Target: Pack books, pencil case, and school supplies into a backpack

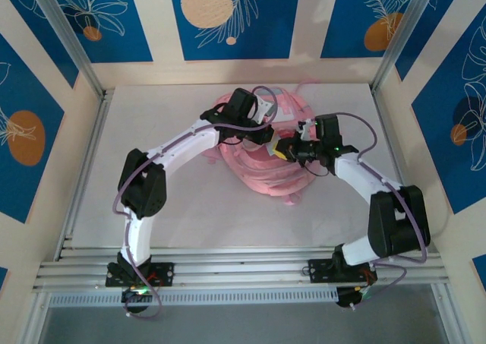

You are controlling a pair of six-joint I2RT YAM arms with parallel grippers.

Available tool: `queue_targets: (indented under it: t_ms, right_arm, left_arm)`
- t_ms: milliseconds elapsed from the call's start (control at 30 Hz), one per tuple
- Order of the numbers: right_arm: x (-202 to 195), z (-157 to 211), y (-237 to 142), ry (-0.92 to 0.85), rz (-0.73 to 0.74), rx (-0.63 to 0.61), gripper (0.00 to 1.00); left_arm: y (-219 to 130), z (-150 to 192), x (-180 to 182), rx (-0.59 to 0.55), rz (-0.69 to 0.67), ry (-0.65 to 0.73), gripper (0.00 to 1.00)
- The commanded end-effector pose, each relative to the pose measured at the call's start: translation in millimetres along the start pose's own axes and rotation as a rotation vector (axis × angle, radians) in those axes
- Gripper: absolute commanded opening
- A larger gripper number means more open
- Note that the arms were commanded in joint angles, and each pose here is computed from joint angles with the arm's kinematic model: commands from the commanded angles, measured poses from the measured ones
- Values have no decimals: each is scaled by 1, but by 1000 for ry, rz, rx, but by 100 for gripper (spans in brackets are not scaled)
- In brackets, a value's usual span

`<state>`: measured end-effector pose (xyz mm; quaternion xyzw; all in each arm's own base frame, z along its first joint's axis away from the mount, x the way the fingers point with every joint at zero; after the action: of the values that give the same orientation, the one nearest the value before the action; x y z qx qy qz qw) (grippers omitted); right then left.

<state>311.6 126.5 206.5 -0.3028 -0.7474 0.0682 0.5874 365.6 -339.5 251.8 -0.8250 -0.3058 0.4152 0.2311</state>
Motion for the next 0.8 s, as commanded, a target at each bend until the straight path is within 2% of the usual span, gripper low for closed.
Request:
queue_targets:
  t_ms: [0,133,333,433,567,700,767]
  right_arm:
    - [12,-14,19,-7,-101,-3,0]
    - [10,-22,31,2,-129,-10,0]
    - [-23,-20,25,87,15,-80,0]
    - [-34,-24,27,119,1,-116,0]
    - [-22,-30,38,102,-52,-118,0]
    - [-1,-31,54,92,-42,-83,0]
    - [2,-28,58,103,3,-65,3]
  left_arm:
    - [-52,-37,-45,-164,190,39,0]
    - [-65,-39,-53,-182,227,36,0]
    - [-82,-43,-64,-230,269,53,0]
    - [-84,-46,-68,-239,303,48,0]
    - [-78,-47,-67,-229,312,46,0]
    - [-71,-46,-64,-217,305,45,0]
    - [-69,-45,-61,-217,288,46,0]
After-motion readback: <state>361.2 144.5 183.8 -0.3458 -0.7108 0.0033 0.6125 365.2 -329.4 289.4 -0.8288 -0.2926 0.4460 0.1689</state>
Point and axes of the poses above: each hand's point on the last joint's axis, 136 mm out from that joint toward the fingers, its own y axis out along the fingers, its own x axis along the line the jaws close on, z = x × y, the point moved 9 cm from there along -y, back along the fingers, and after that the axes turned 14 degrees about -y, right-handed, at the moved point
